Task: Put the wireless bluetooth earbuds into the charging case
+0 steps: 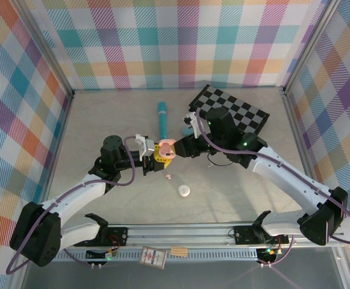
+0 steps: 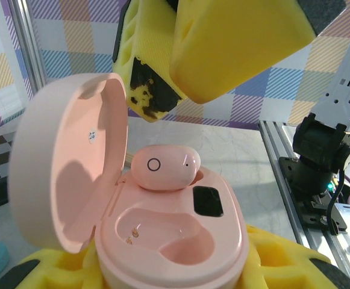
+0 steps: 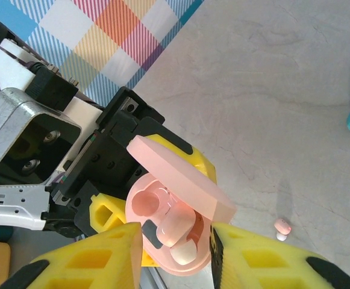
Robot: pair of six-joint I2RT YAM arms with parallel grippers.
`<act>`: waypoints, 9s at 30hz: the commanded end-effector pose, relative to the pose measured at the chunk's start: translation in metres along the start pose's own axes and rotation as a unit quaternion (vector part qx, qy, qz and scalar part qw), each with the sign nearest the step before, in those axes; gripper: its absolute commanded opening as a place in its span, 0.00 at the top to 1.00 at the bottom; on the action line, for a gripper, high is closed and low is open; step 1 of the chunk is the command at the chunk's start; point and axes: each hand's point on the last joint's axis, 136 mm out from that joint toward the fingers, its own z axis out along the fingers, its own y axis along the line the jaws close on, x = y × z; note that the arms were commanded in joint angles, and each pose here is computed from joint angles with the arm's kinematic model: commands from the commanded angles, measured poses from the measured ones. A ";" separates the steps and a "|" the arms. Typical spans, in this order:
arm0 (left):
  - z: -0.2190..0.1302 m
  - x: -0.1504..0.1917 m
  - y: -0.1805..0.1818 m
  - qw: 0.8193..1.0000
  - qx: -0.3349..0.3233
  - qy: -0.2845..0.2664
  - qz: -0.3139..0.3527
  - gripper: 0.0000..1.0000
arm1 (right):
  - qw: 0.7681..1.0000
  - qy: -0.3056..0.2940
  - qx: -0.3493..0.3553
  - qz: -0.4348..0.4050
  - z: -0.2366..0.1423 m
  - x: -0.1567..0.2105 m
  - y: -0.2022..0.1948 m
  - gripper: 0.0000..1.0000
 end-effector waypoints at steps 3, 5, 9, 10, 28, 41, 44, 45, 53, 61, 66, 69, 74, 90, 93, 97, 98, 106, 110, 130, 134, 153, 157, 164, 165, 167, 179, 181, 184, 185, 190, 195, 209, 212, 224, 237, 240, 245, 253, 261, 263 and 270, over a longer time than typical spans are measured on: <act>0.001 -0.020 -0.008 0.999 0.019 -0.024 0.037 0.67 | 1.000 0.007 -0.030 0.003 0.006 0.002 0.009 0.66; 0.001 -0.021 -0.008 0.999 0.020 -0.024 0.038 0.67 | 0.999 0.010 -0.033 0.006 0.007 0.004 0.010 0.67; 0.001 -0.023 -0.008 0.999 0.020 -0.026 0.041 0.67 | 0.999 0.018 -0.044 0.009 0.010 0.007 0.013 0.68; 0.001 -0.023 -0.008 0.999 0.020 -0.026 0.040 0.67 | 0.999 0.021 -0.045 0.010 0.012 0.008 0.013 0.68; 0.000 -0.025 -0.006 0.999 0.016 -0.027 0.045 0.67 | 1.000 0.003 0.003 -0.013 -0.004 0.002 0.007 0.62; -0.004 -0.021 0.001 0.999 0.000 -0.030 0.045 0.67 | 0.996 -0.074 0.018 -0.035 -0.042 0.000 0.009 0.55; -0.008 -0.022 0.004 0.998 -0.008 -0.037 0.045 0.67 | 0.993 -0.105 0.052 0.003 -0.051 0.004 -0.015 0.52; -0.009 -0.023 0.005 0.998 -0.010 -0.039 0.045 0.67 | 0.991 -0.113 0.063 0.019 -0.052 0.006 -0.025 0.51; -0.016 -0.025 0.013 0.998 -0.029 -0.047 0.041 0.67 | 0.970 -0.059 0.162 0.171 -0.025 0.049 -0.108 0.48; -0.033 -0.024 0.038 0.994 -0.069 -0.071 0.034 0.67 | 0.974 0.061 0.103 0.191 0.046 0.086 -0.121 0.47; -0.039 -0.033 0.037 0.993 -0.074 -0.081 0.041 0.67 | 0.973 0.113 0.064 0.193 0.088 0.098 -0.133 0.47; -0.041 -0.037 0.034 0.993 -0.076 -0.083 0.044 0.67 | 0.969 0.136 0.033 0.201 0.113 0.101 -0.135 0.45; -0.043 -0.040 0.030 0.993 -0.077 -0.082 0.047 0.67 | 0.968 0.165 0.024 0.185 0.144 0.108 -0.136 0.44; -0.044 -0.046 0.027 0.993 -0.072 -0.082 0.053 0.68 | 0.957 0.242 0.026 0.157 0.185 0.154 -0.138 0.44; -0.044 -0.047 0.026 0.993 -0.071 -0.083 0.055 0.68 | 0.955 0.248 0.026 0.159 0.180 0.161 -0.136 0.46; -0.044 -0.047 0.026 0.993 -0.070 -0.082 0.055 0.68 | 0.955 0.252 0.025 0.156 0.170 0.166 -0.128 0.48; -0.044 -0.047 0.027 0.993 -0.071 -0.082 0.054 0.68 | 0.955 0.251 0.026 0.154 0.168 0.167 -0.127 0.48; -0.043 -0.048 0.027 0.993 -0.068 -0.084 0.055 0.68 | 0.956 0.251 0.018 0.147 0.164 0.169 -0.116 0.52; -0.043 -0.047 0.027 0.993 -0.067 -0.084 0.054 0.68 | 0.956 0.252 0.020 0.147 0.165 0.169 -0.117 0.56; -0.044 -0.045 0.025 0.993 -0.066 -0.083 0.053 0.68 | 0.943 0.271 0.072 0.177 0.179 0.182 -0.142 0.76; -0.043 -0.043 0.026 0.993 -0.068 -0.082 0.051 0.68 | 0.946 0.261 0.085 0.173 0.172 0.176 -0.142 0.78; -0.049 -0.037 0.054 0.978 -0.176 -0.072 0.085 0.68 | 0.977 0.079 0.158 0.116 0.049 0.061 -0.122 0.81; -0.044 -0.031 0.061 0.972 -0.205 -0.053 0.099 0.68 | 0.987 0.045 0.135 0.076 0.024 0.028 -0.092 0.81; -0.027 -0.018 0.064 0.973 -0.205 -0.020 0.105 0.68 | 0.995 0.003 0.104 0.008 -0.004 -0.017 -0.045 0.81; -0.024 -0.016 0.065 0.973 -0.205 -0.015 0.106 0.68 | 0.995 0.000 0.101 -0.001 -0.005 -0.021 -0.039 0.81; -0.017 -0.012 0.065 0.974 -0.200 -0.007 0.108 0.68 | 0.995 -0.001 0.094 -0.016 -0.005 -0.026 -0.029 0.81; 0.005 -0.003 0.060 0.977 -0.185 0.010 0.107 0.69 | 0.996 0.011 0.076 -0.050 0.022 -0.033 -0.007 0.81; 0.006 -0.004 0.060 0.976 -0.186 0.008 0.108 0.69 | 0.996 0.014 0.076 -0.047 0.027 -0.032 -0.009 0.81; 0.006 -0.005 0.059 0.976 -0.186 0.008 0.109 0.69 | 0.996 0.019 0.069 -0.045 0.034 -0.031 -0.009 0.81; 0.006 -0.004 0.059 0.977 -0.185 0.008 0.108 0.69 | 0.996 0.020 0.069 -0.044 0.036 -0.030 -0.009 0.81; 0.007 -0.004 0.056 0.978 -0.178 0.009 0.108 0.69 | 0.997 0.018 0.072 -0.037 0.043 -0.028 -0.013 0.81; 0.009 -0.002 0.055 0.979 -0.173 0.010 0.106 0.69 | 0.997 0.014 0.070 -0.027 0.047 -0.029 -0.014 0.82; 0.006 -0.008 0.053 0.978 -0.177 0.002 0.109 0.69 | 0.996 0.036 0.076 -0.016 0.061 -0.017 -0.025 0.81; 0.006 -0.008 0.053 0.978 -0.177 0.002 0.108 0.69 | 0.997 0.041 0.071 -0.014 0.062 -0.015 -0.023 0.79; 0.006 -0.008 0.055 0.978 -0.181 -0.002 0.106 0.69 | 0.996 0.021 0.088 -0.008 0.042 -0.019 -0.021 0.66; 0.008 -0.005 0.046 0.983 -0.150 0.000 0.105 0.69 | 0.991 -0.069 0.113 0.001 -0.009 -0.044 -0.023 0.59; 0.009 -0.004 0.040 0.985 -0.133 0.005 0.106 0.69 | 0.987 -0.069 0.143 0.008 -0.009 -0.058 -0.035 0.57; 0.007 -0.007 0.036 0.986 -0.128 0.004 0.107 0.69 | 0.985 -0.037 0.166 0.018 0.010 -0.068 -0.052 0.53; 0.004 -0.011 0.040 0.984 -0.143 0.005 0.106 0.69 | 0.990 0.021 0.140 0.017 0.034 -0.044 -0.056 0.49; 0.005 -0.014 0.041 0.984 -0.145 0.002 0.105 0.69 | 0.992 0.002 0.122 0.041 0.020 -0.032 -0.050 0.38; 0.006 -0.016 0.038 0.985 -0.136 -0.002 0.102 0.69 | 0.993 -0.009 0.092 0.075 0.014 -0.035 -0.046 0.32; 0.003 -0.033 0.036 0.985 -0.140 -0.043 0.092 0.69 | 0.981 -0.027 -0.077 0.178 0.006 -0.037 -0.022 0.21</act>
